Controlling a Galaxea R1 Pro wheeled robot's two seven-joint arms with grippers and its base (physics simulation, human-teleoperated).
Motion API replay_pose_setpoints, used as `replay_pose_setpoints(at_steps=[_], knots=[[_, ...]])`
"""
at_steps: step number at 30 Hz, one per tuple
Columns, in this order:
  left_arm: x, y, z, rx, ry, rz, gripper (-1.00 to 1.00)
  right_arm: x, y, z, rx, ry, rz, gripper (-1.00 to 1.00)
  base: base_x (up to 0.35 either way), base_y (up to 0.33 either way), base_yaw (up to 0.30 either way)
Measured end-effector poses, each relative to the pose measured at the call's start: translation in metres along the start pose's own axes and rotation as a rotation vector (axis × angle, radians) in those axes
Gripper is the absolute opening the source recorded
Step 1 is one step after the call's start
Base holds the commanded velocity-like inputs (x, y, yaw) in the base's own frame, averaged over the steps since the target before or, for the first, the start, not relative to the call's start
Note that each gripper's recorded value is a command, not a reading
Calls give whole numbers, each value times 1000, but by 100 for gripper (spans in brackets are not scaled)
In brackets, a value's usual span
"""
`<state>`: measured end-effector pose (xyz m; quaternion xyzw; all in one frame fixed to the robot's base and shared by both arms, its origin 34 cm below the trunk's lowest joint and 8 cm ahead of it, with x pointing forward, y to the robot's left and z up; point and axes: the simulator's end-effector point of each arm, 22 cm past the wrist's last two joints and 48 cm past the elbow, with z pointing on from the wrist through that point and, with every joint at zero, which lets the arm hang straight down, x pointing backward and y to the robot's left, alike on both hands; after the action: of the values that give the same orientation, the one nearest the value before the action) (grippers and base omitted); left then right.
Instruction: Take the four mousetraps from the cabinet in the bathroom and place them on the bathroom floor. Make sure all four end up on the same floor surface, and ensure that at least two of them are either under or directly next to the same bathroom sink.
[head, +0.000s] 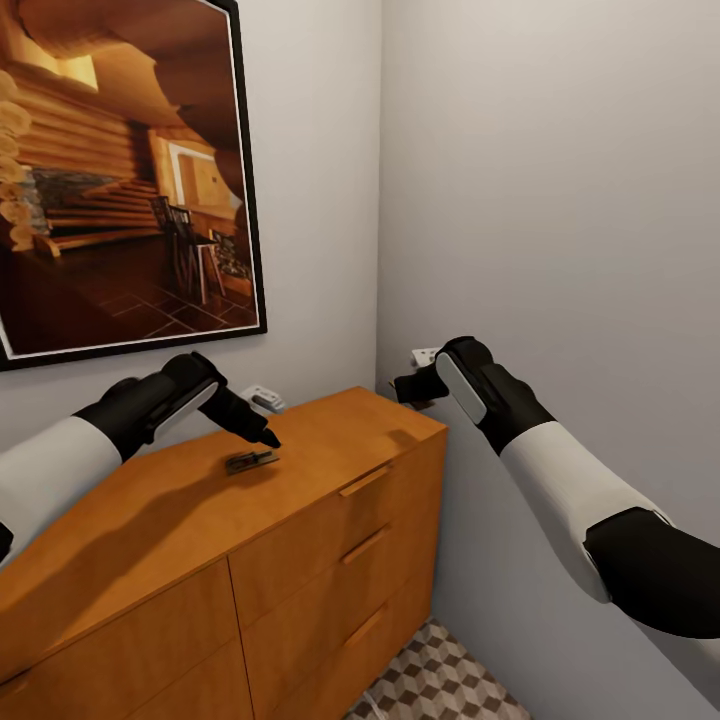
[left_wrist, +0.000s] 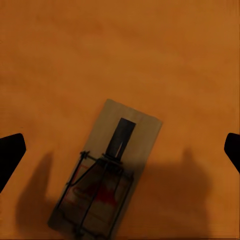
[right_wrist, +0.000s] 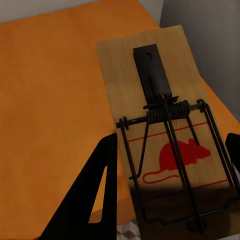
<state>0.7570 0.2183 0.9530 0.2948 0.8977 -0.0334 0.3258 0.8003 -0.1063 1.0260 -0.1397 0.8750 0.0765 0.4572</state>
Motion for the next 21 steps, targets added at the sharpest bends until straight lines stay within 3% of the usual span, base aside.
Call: replay_pose_setpoints(at_steps=[21], knots=[[20, 19, 2, -30, 39, -16, 100, 1, -1, 0, 1, 2, 1, -100, 0, 0, 0]])
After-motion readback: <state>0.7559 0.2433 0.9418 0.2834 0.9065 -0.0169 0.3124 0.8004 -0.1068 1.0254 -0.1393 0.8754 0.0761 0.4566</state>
